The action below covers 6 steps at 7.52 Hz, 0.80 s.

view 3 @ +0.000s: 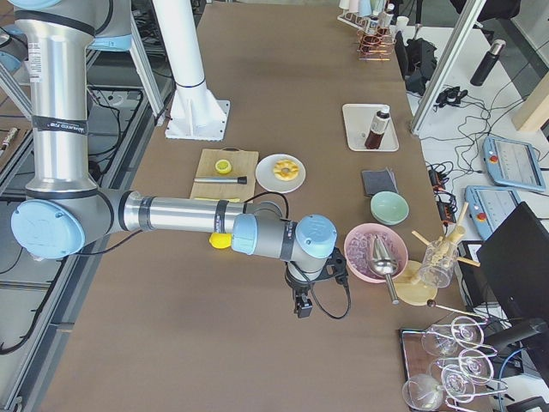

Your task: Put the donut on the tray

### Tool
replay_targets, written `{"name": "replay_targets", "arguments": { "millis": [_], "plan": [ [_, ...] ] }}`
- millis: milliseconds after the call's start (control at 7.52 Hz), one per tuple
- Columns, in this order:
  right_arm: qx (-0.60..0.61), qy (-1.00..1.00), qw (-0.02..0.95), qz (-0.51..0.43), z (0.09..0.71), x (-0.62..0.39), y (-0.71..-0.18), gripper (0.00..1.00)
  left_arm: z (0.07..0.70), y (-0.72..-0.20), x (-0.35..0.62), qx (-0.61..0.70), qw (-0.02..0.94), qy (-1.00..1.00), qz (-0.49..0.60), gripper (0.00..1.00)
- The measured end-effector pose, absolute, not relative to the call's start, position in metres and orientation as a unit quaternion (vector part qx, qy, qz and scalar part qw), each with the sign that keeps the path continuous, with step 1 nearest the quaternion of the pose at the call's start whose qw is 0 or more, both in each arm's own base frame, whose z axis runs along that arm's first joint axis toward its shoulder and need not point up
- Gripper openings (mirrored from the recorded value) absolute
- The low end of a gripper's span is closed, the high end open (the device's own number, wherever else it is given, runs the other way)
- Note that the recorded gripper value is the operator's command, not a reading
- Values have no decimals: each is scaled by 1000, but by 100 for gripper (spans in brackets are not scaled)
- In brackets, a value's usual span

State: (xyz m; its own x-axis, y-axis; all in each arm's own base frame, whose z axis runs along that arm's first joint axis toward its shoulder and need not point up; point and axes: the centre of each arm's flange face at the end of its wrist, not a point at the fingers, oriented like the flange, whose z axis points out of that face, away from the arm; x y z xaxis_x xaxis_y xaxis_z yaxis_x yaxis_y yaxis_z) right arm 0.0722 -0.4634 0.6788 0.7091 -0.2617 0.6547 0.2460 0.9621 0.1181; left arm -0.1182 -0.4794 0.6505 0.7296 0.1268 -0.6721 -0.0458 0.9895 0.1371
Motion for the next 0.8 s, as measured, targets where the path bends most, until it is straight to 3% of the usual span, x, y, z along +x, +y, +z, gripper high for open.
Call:
{"name": "replay_targets", "arguments": {
  "millis": [797],
  "plan": [
    [11,-356,924,-138,679,72,-463,100,644,-483,-119,84,927,360,57,98]
  ]
}}
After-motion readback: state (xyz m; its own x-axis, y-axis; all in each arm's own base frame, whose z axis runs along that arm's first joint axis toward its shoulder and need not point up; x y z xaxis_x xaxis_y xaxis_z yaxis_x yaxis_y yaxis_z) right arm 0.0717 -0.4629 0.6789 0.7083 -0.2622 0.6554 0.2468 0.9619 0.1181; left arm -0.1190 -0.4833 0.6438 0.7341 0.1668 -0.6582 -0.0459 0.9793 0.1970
